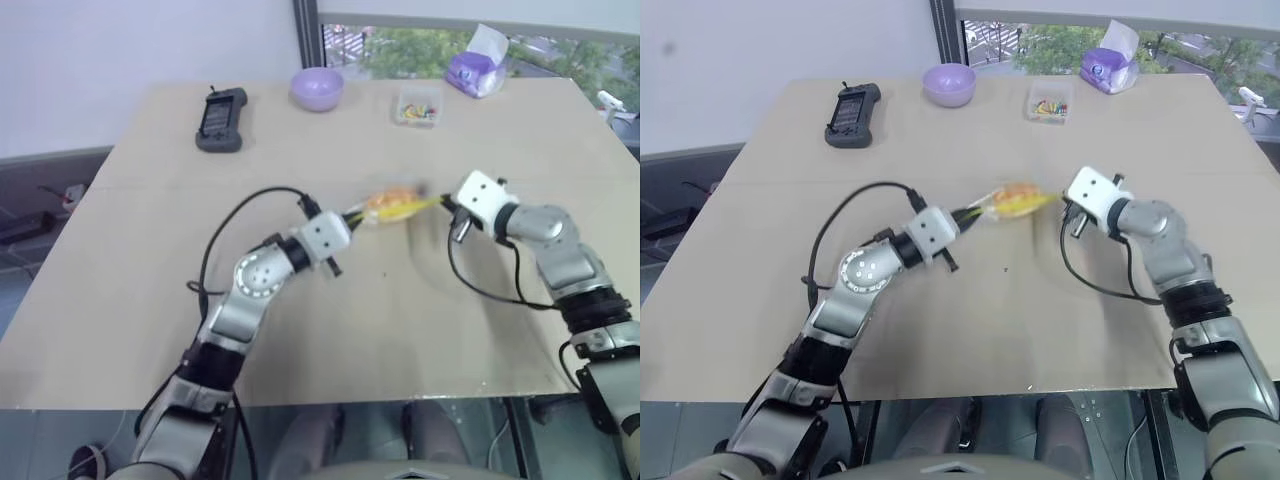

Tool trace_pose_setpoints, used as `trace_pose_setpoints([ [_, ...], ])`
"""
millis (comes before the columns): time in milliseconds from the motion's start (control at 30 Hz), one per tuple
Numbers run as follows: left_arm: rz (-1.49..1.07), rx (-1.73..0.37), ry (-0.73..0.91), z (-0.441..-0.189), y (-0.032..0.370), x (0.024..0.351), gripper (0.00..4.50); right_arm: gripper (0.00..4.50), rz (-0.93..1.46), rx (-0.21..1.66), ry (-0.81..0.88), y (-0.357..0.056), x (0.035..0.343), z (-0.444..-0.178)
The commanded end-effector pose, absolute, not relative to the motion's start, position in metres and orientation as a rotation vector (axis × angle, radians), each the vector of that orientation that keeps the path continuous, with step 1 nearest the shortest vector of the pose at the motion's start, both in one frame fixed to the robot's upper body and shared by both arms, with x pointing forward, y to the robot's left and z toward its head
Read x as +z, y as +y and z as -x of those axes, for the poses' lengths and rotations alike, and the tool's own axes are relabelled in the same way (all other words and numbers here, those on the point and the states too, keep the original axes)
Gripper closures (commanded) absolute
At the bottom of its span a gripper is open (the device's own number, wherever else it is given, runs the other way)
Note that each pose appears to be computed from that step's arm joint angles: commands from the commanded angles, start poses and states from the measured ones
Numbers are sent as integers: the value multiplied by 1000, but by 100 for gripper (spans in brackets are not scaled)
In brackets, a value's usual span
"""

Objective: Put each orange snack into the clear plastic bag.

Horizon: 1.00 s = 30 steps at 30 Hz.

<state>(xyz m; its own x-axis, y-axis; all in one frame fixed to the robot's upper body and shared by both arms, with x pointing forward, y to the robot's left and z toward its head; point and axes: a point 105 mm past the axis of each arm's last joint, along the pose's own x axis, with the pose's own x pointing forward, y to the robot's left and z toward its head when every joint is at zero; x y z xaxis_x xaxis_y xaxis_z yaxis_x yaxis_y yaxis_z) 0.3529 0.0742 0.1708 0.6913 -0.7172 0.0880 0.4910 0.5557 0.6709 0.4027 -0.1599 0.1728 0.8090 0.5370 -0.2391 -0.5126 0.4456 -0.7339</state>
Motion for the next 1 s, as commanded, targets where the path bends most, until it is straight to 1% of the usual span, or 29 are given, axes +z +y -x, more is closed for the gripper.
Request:
trace_pose_setpoints([
  [33, -662, -566, -507, -366, 90, 215, 450, 445, 924, 484, -158, -188, 236, -402],
  [100, -656, -543, -539, -370, 89, 227, 450, 445, 930, 456, -190, -192, 254, -399],
  [167, -653, -553, -545, -372, 86, 229, 450, 445, 930, 459, -199, -191, 262, -394],
  [333, -647, -641, -505, -369, 74, 209, 450, 445, 975, 589, -92, -185, 243, -374],
  [400, -632, -660, -492, -368, 70, 203, 450, 445, 991, 673, -40, -179, 232, -361],
  [433, -628, -670, -487, -367, 68, 200, 450, 393, 1013, 702, -13, -178, 228, -356],
  [467, -624, -675, -485, -367, 67, 199, 450, 370, 1016, 712, 6, -179, 227, -353],
  [500, -622, -678, -484, -366, 66, 198, 450, 319, 1019, 715, 16, -179, 227, -351],
  [533, -620, -679, -483, -366, 65, 198, 450, 287, 1016, 715, 19, -179, 229, -350],
  [567, -619, -683, -484, -366, 64, 198, 450, 238, 1021, 734, 37, -178, 229, -347],
  [633, -619, -698, -488, -364, 61, 199, 450, 238, 999, 809, 57, -170, 233, -337],
  [767, -634, -726, -504, -360, 55, 199, 450, 238, 915, 894, -55, -139, 254, -329],
  [1000, -639, -730, -518, -359, 53, 203, 450, 238, 857, 1003, -175, -83, 261, -335],
])
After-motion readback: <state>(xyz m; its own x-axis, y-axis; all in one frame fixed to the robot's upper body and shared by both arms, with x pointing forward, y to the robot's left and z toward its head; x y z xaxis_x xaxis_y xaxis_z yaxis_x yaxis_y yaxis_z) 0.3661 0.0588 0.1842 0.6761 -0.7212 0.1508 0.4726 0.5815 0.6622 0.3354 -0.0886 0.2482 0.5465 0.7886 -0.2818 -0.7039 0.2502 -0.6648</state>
